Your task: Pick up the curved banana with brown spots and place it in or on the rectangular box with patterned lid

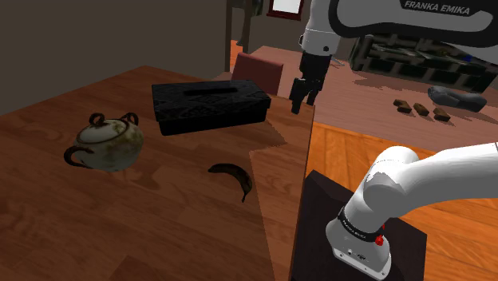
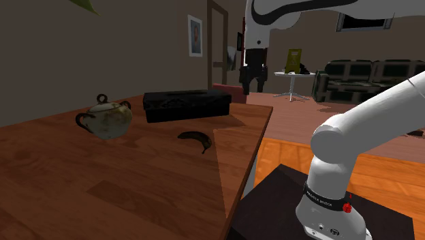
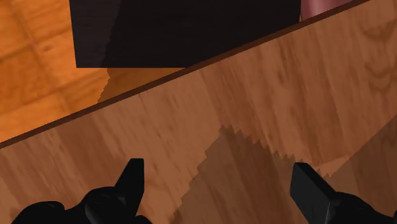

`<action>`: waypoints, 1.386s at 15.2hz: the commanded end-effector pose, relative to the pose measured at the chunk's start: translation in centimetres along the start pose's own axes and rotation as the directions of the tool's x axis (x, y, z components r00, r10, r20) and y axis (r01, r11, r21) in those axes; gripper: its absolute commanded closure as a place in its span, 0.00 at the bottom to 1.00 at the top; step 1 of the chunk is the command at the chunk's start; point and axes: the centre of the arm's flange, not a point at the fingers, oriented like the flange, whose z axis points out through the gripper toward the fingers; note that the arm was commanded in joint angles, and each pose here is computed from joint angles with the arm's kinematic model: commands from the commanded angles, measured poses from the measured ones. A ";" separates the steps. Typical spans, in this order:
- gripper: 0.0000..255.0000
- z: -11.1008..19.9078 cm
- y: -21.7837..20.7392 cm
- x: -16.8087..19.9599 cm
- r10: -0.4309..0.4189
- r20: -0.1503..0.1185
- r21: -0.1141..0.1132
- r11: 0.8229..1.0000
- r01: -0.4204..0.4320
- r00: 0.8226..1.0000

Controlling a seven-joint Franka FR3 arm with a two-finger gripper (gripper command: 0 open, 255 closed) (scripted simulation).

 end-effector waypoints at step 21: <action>0.00 7.6 -25.4 1.5 -0.116 -0.045 -0.021 0.993 0.116 0.992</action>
